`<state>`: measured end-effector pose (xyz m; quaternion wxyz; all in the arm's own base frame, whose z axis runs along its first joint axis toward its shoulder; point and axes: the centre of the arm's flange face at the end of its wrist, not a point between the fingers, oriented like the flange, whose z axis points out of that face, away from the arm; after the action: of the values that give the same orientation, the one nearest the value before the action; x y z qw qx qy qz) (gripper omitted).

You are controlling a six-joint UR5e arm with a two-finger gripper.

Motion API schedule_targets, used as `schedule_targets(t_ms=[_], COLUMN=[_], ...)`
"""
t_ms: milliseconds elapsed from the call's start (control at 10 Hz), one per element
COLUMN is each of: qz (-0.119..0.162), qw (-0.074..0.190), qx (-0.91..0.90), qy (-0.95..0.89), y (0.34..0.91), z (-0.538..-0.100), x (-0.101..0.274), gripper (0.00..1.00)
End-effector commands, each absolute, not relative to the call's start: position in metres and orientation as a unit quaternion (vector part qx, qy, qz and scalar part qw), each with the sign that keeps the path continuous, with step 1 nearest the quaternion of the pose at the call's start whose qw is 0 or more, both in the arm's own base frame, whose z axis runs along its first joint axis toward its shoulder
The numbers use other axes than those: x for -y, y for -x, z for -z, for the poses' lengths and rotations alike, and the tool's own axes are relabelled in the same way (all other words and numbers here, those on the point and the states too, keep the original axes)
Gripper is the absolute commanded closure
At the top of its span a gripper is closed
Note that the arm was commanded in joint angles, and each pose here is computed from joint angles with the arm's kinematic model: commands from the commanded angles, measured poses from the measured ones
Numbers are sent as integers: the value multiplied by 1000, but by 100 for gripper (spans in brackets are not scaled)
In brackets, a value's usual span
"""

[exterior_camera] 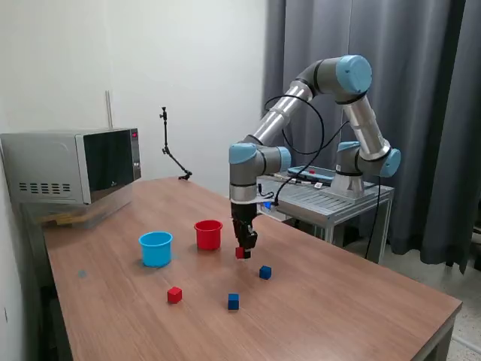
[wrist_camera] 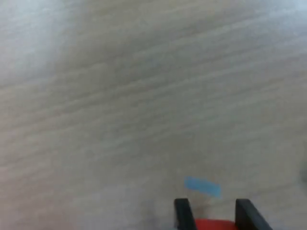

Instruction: Place red objects in the red bin, and blue objects in the blue bin.

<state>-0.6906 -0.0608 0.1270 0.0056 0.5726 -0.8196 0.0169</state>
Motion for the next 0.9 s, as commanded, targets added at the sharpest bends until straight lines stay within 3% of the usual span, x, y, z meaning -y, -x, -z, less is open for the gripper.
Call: schedule_targets(t_ms=[0,300,800], qz=[8,30,73], qw=[11,13,9], qx=[819,823,841], qy=[-573,-568,-537], y=[694,694,685], z=[-155,-178,-222], x=[57,46,-8], gripper=[100,100,100])
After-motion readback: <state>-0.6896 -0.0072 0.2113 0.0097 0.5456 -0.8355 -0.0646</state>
